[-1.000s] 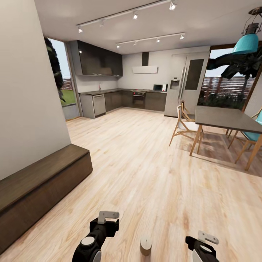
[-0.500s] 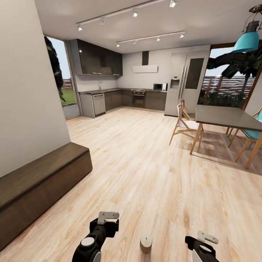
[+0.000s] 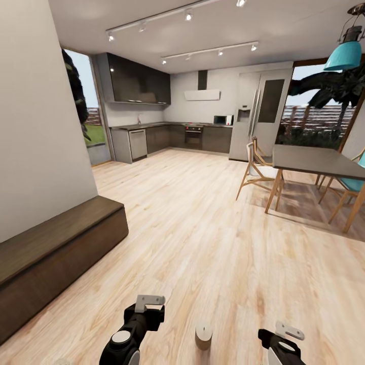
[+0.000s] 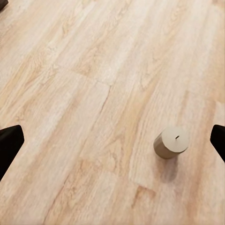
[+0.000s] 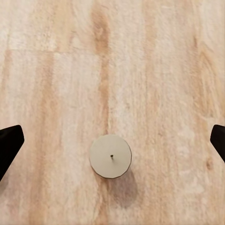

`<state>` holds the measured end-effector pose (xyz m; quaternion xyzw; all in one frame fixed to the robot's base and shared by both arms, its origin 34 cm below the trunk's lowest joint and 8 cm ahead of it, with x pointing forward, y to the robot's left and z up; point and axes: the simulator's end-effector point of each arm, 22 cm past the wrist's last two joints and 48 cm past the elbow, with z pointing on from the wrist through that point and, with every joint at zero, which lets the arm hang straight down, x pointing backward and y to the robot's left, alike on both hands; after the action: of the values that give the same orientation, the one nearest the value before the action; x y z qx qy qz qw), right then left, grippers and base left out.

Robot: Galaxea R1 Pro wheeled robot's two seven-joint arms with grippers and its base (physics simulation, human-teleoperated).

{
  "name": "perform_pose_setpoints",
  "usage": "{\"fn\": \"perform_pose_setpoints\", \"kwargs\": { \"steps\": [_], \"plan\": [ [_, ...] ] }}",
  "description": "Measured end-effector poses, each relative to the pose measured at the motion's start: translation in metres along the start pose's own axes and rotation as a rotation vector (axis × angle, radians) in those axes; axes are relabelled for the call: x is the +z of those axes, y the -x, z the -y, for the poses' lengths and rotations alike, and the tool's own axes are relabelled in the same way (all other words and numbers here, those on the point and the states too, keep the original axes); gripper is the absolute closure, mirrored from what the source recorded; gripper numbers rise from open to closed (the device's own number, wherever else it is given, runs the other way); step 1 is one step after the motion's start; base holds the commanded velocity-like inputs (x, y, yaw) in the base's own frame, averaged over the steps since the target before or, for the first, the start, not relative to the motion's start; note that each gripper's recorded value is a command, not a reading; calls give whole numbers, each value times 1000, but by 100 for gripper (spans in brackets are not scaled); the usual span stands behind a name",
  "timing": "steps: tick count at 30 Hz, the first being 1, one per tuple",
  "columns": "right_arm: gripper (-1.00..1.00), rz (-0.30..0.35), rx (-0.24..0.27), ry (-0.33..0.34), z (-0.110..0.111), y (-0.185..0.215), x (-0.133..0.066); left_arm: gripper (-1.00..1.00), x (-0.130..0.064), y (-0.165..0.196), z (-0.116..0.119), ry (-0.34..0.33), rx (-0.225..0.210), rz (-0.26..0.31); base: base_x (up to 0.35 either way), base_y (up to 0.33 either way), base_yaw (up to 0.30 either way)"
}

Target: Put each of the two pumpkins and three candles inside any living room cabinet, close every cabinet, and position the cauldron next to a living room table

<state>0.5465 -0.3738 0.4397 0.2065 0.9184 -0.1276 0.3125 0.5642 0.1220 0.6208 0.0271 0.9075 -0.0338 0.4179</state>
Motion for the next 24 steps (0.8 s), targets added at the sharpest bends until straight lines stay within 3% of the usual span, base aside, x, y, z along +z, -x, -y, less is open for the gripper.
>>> {"fn": "perform_pose_setpoints", "kwargs": {
  "steps": [24],
  "plan": [
    [-100, -1, -4, 1, -1, -38, 34, -100, 21, -39, -1, -5, -6, 16, 0, 0, 0]
  ]
}}
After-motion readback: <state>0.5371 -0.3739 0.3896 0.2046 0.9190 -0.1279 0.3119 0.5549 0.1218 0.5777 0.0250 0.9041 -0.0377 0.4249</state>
